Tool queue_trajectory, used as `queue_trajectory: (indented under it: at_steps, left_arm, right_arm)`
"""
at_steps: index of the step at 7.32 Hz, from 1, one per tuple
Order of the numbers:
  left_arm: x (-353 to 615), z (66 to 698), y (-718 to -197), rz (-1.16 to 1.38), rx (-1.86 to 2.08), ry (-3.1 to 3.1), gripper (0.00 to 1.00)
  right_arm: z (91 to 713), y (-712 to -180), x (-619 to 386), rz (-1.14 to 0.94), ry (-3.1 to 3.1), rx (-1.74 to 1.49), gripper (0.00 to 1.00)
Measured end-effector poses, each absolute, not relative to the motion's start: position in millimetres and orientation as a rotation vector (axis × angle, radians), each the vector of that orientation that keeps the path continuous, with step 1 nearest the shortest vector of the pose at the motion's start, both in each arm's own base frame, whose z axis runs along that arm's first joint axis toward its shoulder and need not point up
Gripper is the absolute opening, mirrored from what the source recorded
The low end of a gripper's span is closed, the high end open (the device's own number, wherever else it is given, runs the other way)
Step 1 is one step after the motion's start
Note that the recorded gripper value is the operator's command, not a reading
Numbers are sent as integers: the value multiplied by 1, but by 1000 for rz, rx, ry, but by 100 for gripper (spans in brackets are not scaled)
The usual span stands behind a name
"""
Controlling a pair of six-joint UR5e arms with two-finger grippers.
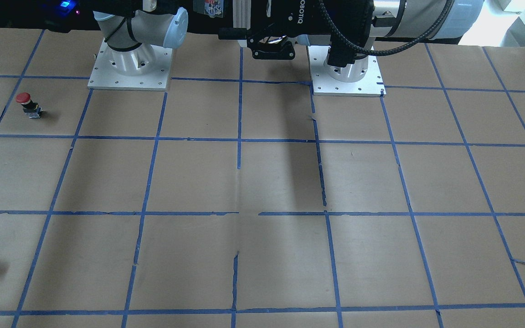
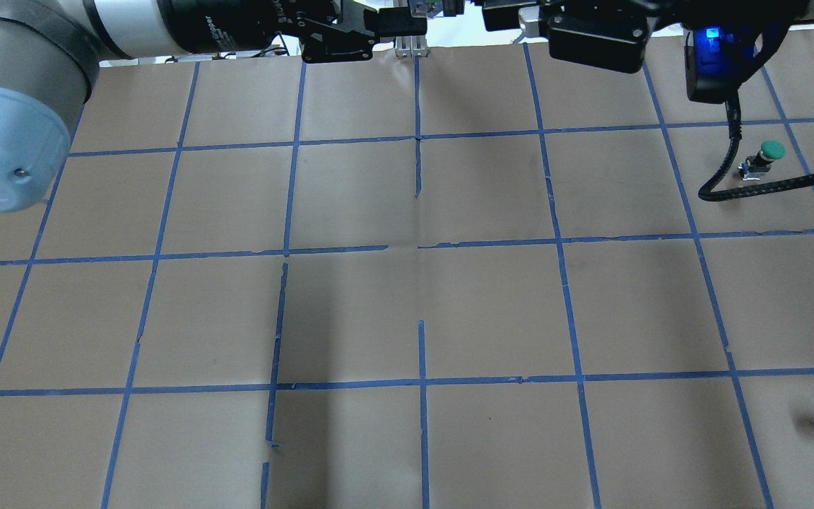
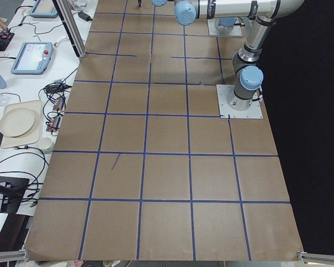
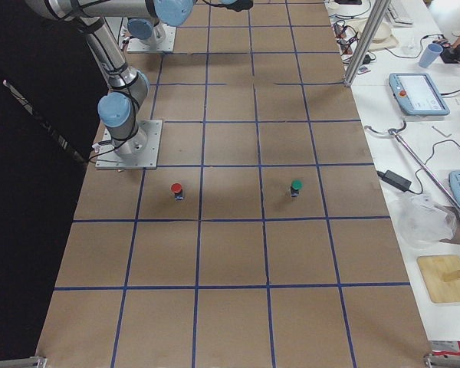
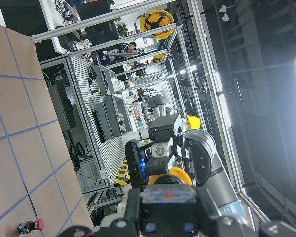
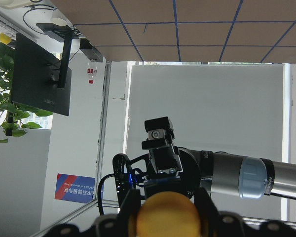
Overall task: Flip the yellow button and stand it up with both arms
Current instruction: 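Close the right gripper on the yellow cap while the left gripper holds the button, then open the left gripper and withdraw it while the right gripper carries the button away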
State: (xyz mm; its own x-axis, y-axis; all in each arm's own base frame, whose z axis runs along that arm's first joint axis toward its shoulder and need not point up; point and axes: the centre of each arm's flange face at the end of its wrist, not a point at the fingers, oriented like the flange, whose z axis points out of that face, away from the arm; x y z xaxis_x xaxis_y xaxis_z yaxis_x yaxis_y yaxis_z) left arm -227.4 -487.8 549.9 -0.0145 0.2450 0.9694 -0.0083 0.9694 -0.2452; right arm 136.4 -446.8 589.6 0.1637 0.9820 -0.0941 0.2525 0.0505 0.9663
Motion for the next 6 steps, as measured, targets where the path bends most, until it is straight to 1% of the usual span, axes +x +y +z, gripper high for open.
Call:
queue_trajectory:
  at_steps: [2,6]
  left_arm:
    - [-226,549,-488,191,-175,-1597,100]
    - [-210,536,-493,178,-199,-1972,100]
  right_arm:
    - [588,-450,129,867,1295,1421,16]
    - [568,-466,98,680,1443,1435,16]
